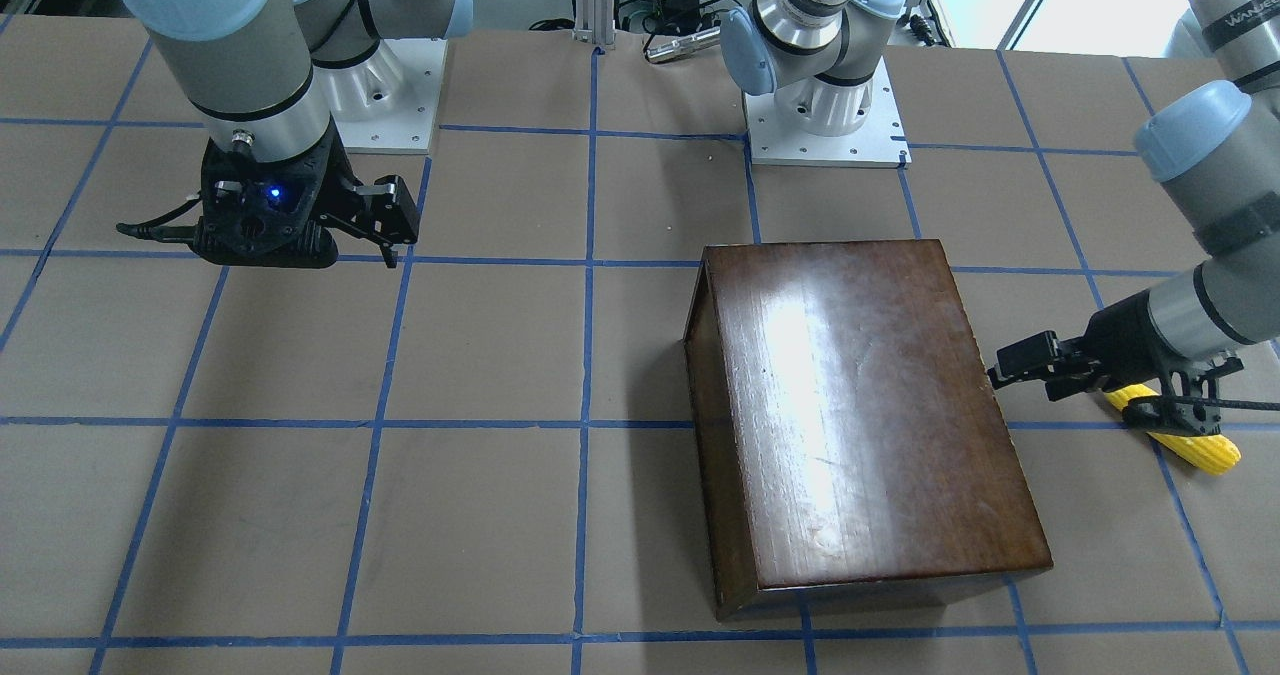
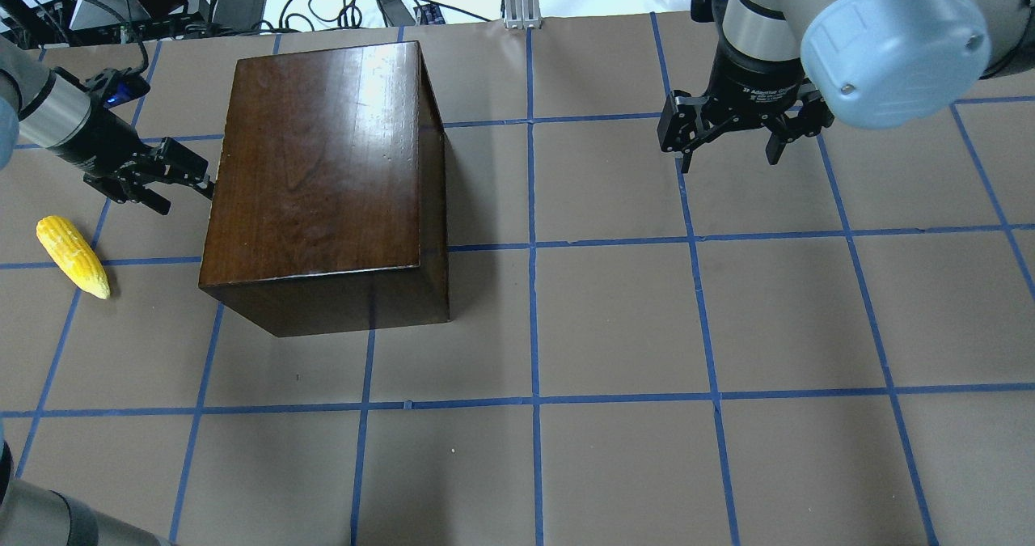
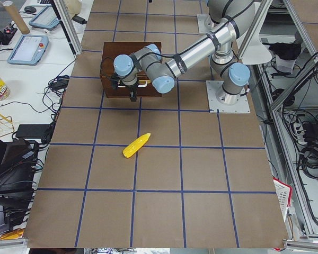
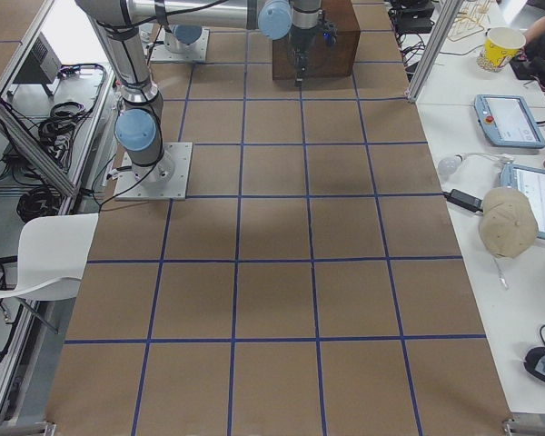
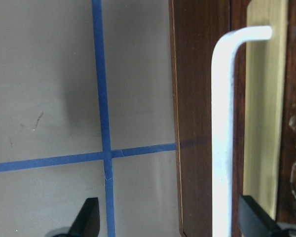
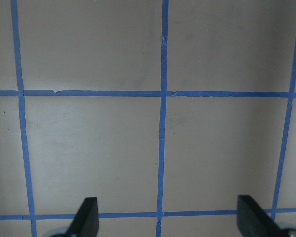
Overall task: Open drawer and put corn inside
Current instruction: 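Close the left gripper on the white drawer handle, then pull the drawer handle away from the cabinet with the left gripper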
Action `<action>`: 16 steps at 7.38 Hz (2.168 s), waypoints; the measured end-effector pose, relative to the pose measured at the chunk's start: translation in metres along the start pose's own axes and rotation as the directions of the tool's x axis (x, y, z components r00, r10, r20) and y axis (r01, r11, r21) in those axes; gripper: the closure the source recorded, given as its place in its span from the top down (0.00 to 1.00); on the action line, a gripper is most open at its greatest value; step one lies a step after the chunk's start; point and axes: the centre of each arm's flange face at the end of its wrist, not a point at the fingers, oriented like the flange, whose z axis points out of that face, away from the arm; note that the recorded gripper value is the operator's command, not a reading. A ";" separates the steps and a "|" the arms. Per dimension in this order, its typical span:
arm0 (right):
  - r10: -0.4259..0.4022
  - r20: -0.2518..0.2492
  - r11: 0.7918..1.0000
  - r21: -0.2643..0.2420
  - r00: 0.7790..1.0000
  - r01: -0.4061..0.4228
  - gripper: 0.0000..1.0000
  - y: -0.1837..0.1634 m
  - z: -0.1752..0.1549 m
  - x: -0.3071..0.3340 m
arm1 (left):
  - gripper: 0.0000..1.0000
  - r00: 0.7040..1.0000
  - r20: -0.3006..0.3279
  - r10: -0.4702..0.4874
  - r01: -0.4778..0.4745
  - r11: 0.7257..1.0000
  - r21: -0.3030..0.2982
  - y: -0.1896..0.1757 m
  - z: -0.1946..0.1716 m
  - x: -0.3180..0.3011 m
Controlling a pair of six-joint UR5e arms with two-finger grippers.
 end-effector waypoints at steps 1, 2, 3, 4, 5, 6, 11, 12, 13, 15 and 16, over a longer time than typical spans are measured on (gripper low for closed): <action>0.000 0.000 1.000 0.000 1.000 0.000 1.00 0.000 0.000 0.000 | 1.00 1.000 -0.010 -0.003 0.003 1.000 0.000 -0.001 0.003 -0.001; 0.000 0.000 1.000 0.000 1.000 0.000 1.00 0.000 0.000 0.000 | 1.00 1.000 -0.019 -0.006 0.006 1.000 -0.002 -0.003 0.006 -0.002; 0.000 0.000 1.000 0.000 1.000 0.000 1.00 0.000 0.000 0.000 | 1.00 1.000 -0.025 -0.008 0.008 1.000 -0.005 -0.004 0.010 -0.003; 0.000 0.000 1.000 0.001 1.000 0.000 1.00 0.000 0.000 0.000 | 1.00 1.000 -0.028 -0.010 0.009 1.000 -0.009 -0.005 0.013 -0.004; 0.000 0.000 1.000 0.001 1.000 0.000 1.00 0.000 0.000 0.000 | 1.00 0.999 -0.030 -0.012 0.011 1.000 -0.013 -0.006 0.015 -0.005; 0.000 0.000 1.000 0.001 1.000 0.000 1.00 0.000 0.000 0.000 | 1.00 0.999 -0.036 -0.014 0.014 1.000 -0.015 -0.007 0.017 -0.006; 0.000 0.000 1.000 0.001 1.000 0.000 1.00 0.000 0.000 0.000 | 1.00 0.998 -0.050 -0.028 0.028 1.000 -0.001 -0.012 0.022 -0.008; 0.000 0.000 1.000 0.001 1.000 0.000 1.00 0.000 0.000 0.000 | 1.00 0.998 -0.042 -0.039 0.039 0.999 0.008 -0.014 0.021 -0.009; 0.000 0.000 1.000 0.001 1.000 0.000 1.00 0.000 0.000 0.000 | 1.00 0.999 -0.031 -0.042 0.042 0.999 0.020 -0.015 0.020 -0.010; 0.000 0.000 1.000 0.001 1.000 0.000 1.00 0.000 0.000 0.000 | 1.00 0.999 -0.021 -0.041 0.042 0.999 0.032 -0.016 0.017 -0.012; 0.000 0.000 1.000 0.000 1.000 0.000 1.00 0.000 0.000 0.000 | 1.00 0.999 -0.019 -0.045 0.046 0.998 0.034 -0.015 0.017 -0.015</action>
